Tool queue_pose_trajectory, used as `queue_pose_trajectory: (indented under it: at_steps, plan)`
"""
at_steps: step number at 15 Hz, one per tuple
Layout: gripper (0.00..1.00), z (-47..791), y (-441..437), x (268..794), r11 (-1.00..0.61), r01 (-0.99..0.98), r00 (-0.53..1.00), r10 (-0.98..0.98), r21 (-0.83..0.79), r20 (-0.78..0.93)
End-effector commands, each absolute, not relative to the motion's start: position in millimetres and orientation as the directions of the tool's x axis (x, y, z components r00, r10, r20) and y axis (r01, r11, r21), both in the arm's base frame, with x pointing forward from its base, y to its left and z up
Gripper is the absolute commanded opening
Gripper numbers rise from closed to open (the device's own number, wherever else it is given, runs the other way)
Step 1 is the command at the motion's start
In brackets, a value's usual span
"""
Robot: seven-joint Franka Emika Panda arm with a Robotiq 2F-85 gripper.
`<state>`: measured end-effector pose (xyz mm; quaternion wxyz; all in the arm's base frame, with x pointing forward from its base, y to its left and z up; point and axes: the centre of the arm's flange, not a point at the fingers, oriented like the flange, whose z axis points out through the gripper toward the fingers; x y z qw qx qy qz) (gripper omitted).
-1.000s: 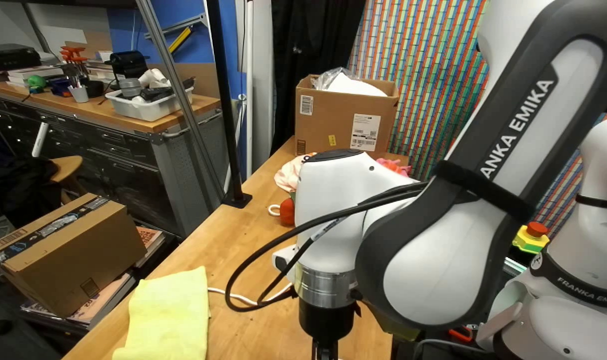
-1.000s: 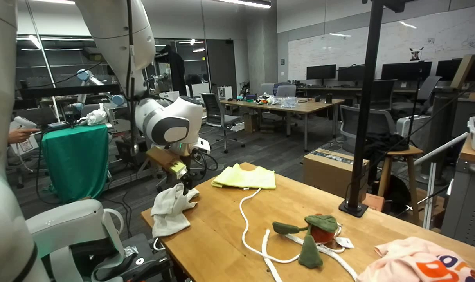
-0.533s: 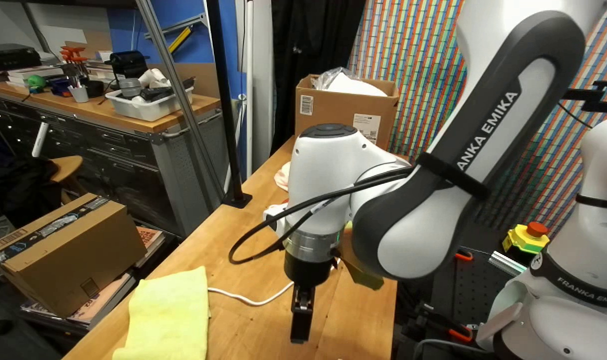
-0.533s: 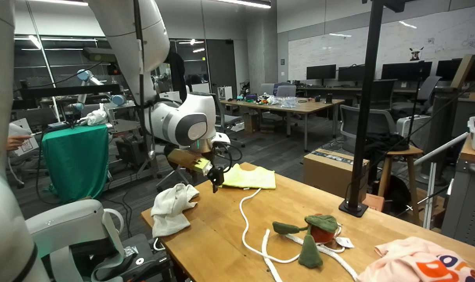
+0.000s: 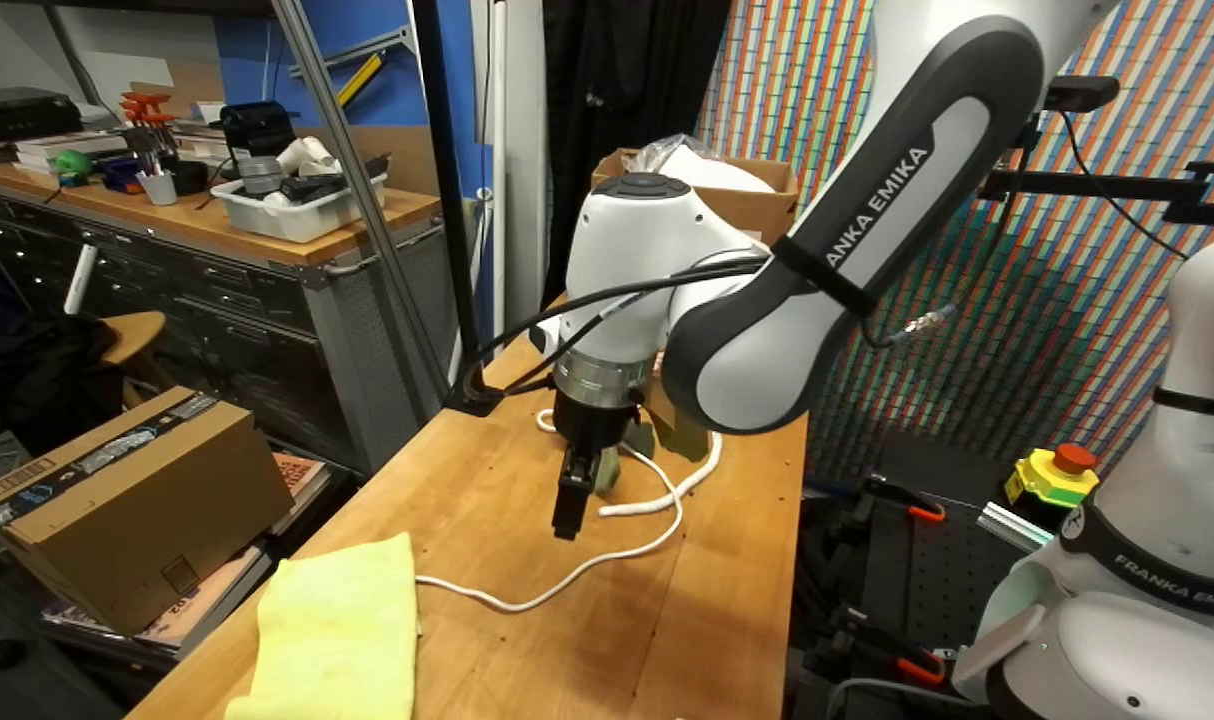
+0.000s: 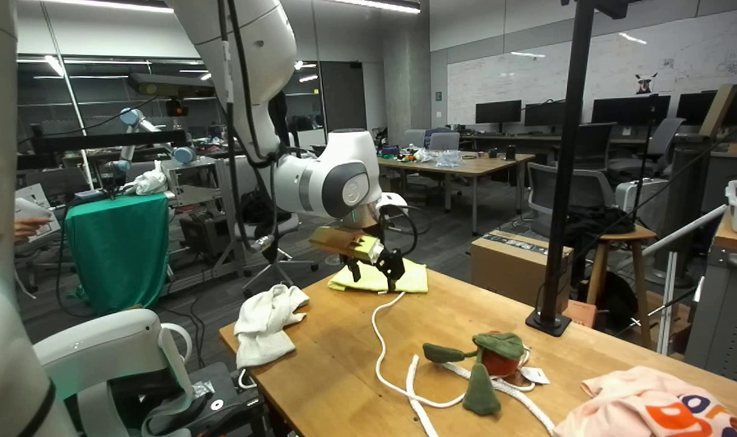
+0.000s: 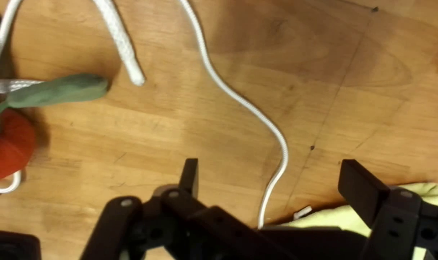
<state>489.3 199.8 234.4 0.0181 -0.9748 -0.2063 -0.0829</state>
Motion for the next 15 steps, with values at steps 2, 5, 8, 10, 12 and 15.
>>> queue_pose_trajectory:
  at_steps: [2, 5, 8, 10, 12, 15]
  plan:
    - [1.00, 259, 176, 537, -0.916, 0.396, 0.895, 0.399, 0.059, 0.200]
    - [1.00, 265, 154, 569, -0.918, 0.388, 0.899, 0.396, 0.080, 0.184]
    - [1.00, 261, 131, 594, -0.918, 0.380, 0.906, 0.395, 0.116, 0.152]
    - [1.00, 254, 116, 610, -0.918, 0.373, 0.912, 0.389, 0.134, 0.128]
    - [1.00, 242, 100, 625, -0.924, 0.353, 0.923, 0.370, 0.147, 0.108]
    - [1.00, 221, 80, 642, -0.933, 0.329, 0.936, 0.343, 0.143, 0.080]
